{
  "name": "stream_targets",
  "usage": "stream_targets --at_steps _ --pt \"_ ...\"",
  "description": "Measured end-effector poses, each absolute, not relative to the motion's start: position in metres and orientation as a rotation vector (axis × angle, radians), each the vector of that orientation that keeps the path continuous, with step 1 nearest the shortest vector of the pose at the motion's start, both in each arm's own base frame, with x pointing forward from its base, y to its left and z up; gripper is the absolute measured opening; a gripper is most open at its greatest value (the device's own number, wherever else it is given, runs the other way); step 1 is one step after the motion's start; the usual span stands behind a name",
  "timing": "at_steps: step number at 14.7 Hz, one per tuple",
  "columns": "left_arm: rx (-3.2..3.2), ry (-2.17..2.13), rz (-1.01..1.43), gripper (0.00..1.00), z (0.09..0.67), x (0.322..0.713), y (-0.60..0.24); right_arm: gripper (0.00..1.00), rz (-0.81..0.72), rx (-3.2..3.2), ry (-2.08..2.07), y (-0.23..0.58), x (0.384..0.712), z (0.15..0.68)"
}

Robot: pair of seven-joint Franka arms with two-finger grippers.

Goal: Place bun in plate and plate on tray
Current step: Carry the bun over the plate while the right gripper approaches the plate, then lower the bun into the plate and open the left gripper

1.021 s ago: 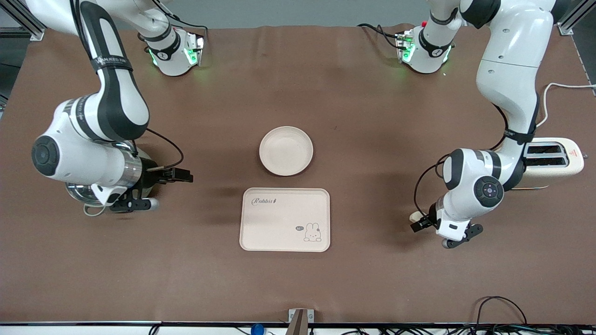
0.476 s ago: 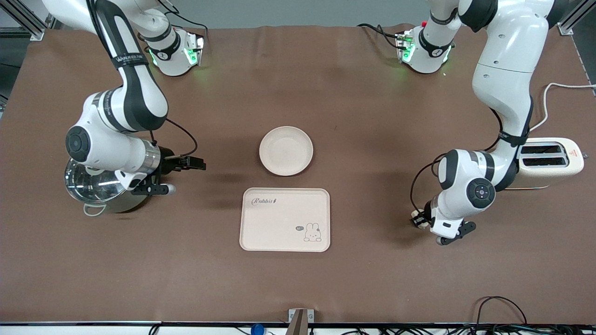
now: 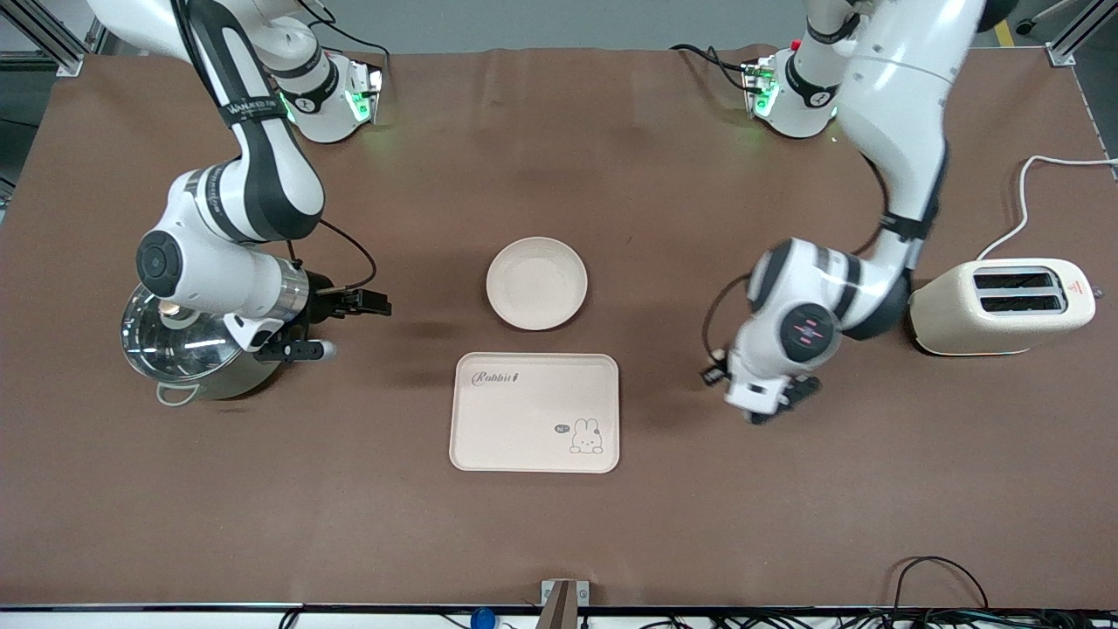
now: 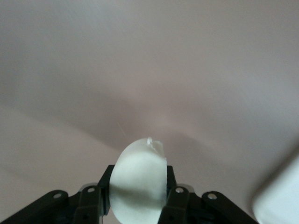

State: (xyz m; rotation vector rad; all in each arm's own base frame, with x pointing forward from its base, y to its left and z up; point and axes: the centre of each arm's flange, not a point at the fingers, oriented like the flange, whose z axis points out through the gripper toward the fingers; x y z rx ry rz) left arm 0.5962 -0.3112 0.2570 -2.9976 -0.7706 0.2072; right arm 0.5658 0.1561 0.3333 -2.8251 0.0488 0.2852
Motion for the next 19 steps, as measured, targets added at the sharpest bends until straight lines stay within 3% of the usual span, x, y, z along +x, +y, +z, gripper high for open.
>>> stream_targets --at_steps 6,11,14,17,19 --pt "-2.954 -0.784 0.173 0.48 0.244 0.462 -0.5 1.0 0.279 -2.812 0.07 0.191 0.532 0.311" --pt "-3.004 -0.849 0.119 0.49 0.212 0.404 -0.576 1.0 0.174 -2.872 0.162 0.27 0.474 0.275" --pt "-3.006 -0.868 0.113 0.72 0.205 0.391 -0.588 1.0 0.176 -2.886 0.169 0.303 0.449 0.267" --pt "-3.012 -0.893 0.095 0.99 0.214 0.404 -0.585 1.0 0.168 -2.897 0.178 0.31 0.444 0.254" --pt "-3.001 -0.915 0.078 1.0 0.236 0.426 -0.572 0.96 0.149 -2.908 0.183 0.312 0.444 0.242"
